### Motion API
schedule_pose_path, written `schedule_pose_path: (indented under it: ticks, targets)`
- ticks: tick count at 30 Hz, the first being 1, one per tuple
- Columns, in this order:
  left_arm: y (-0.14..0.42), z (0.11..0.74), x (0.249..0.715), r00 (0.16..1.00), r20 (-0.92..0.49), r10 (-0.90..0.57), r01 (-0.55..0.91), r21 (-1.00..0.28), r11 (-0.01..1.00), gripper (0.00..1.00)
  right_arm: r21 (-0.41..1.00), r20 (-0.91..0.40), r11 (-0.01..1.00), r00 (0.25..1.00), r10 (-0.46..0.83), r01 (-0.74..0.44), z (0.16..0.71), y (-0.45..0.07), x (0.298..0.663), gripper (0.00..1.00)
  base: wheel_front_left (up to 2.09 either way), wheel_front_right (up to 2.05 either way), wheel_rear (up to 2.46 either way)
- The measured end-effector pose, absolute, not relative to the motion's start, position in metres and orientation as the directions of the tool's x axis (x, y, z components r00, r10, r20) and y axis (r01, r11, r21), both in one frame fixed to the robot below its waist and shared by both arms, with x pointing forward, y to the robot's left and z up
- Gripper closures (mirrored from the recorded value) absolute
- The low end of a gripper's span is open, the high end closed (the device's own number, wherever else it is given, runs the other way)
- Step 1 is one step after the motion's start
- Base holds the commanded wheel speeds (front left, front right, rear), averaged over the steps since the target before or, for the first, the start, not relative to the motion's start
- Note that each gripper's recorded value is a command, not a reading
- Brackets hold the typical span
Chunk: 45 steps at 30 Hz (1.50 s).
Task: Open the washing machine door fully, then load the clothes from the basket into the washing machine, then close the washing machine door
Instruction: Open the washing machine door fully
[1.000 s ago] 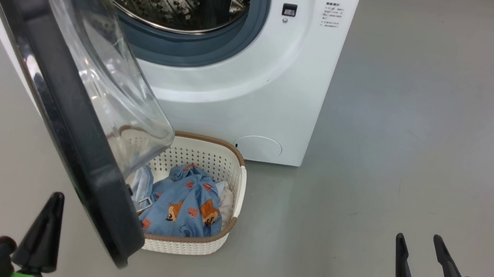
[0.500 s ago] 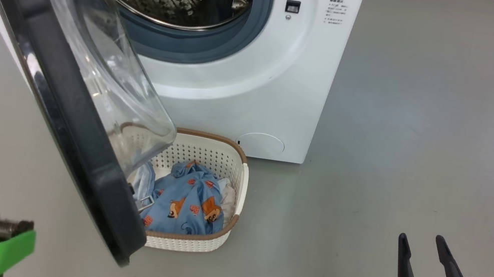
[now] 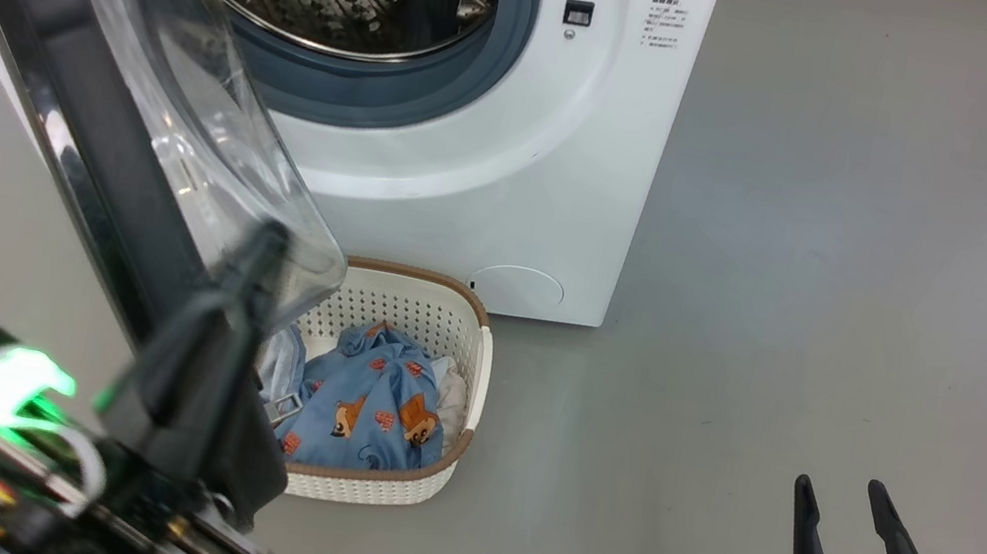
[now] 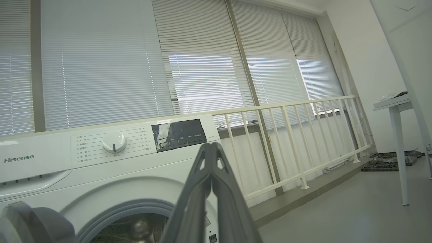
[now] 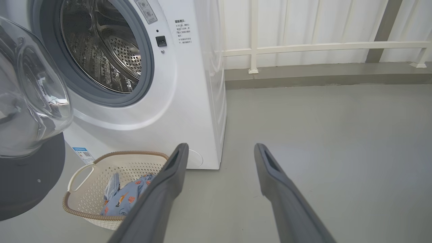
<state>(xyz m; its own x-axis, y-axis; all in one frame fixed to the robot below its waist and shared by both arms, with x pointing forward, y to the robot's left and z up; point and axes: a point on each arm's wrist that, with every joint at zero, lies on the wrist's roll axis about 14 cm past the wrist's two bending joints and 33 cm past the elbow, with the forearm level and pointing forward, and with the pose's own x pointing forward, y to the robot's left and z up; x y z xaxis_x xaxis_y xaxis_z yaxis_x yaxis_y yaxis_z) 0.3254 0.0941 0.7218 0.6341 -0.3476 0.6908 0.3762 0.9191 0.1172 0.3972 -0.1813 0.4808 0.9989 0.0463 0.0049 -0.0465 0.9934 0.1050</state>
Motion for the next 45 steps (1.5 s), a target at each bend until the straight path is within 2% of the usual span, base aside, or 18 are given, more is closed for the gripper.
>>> schedule_pose_path:
  ticks: [10,16,20,31,37,45]
  targets:
    - [0.045,0.679,0.312,0.657,0.582,-0.478,0.539,0.08,0.838,1.0,0.114,-0.008,0.992,0.999,0.05,-0.049,0.477,-0.179,0.397,0.0,0.0,0.0,0.0]
    - [0.038,0.65,0.315,0.698,0.503,-0.509,0.563,0.054,0.825,1.0,0.116,-0.016,0.992,0.998,0.053,-0.051,0.474,-0.178,0.397,0.0,0.0,0.0,0.0]
    - [0.032,0.621,0.317,0.738,0.425,-0.524,0.582,-0.007,0.813,1.0,0.117,-0.022,0.992,0.998,0.054,-0.051,0.472,-0.178,0.397,0.0,0.0,0.0,0.0]
    - [0.039,0.562,0.339,0.832,0.255,-0.493,0.526,-0.074,0.848,1.0,0.118,-0.037,0.992,0.998,0.051,-0.046,0.466,-0.179,0.398,0.0,0.0,0.0,0.0]
    - [0.06,0.536,0.353,0.892,0.18,-0.415,0.439,-0.122,0.89,1.0,0.119,-0.026,0.992,0.999,0.048,-0.044,0.47,-0.18,0.4,0.0,0.0,0.0,0.0]
    - [0.077,0.523,0.366,0.926,0.142,-0.351,0.37,-0.147,0.917,1.0,0.122,-0.027,0.992,0.999,0.045,-0.041,0.47,-0.181,0.4,0.0,0.0,0.0,0.0]
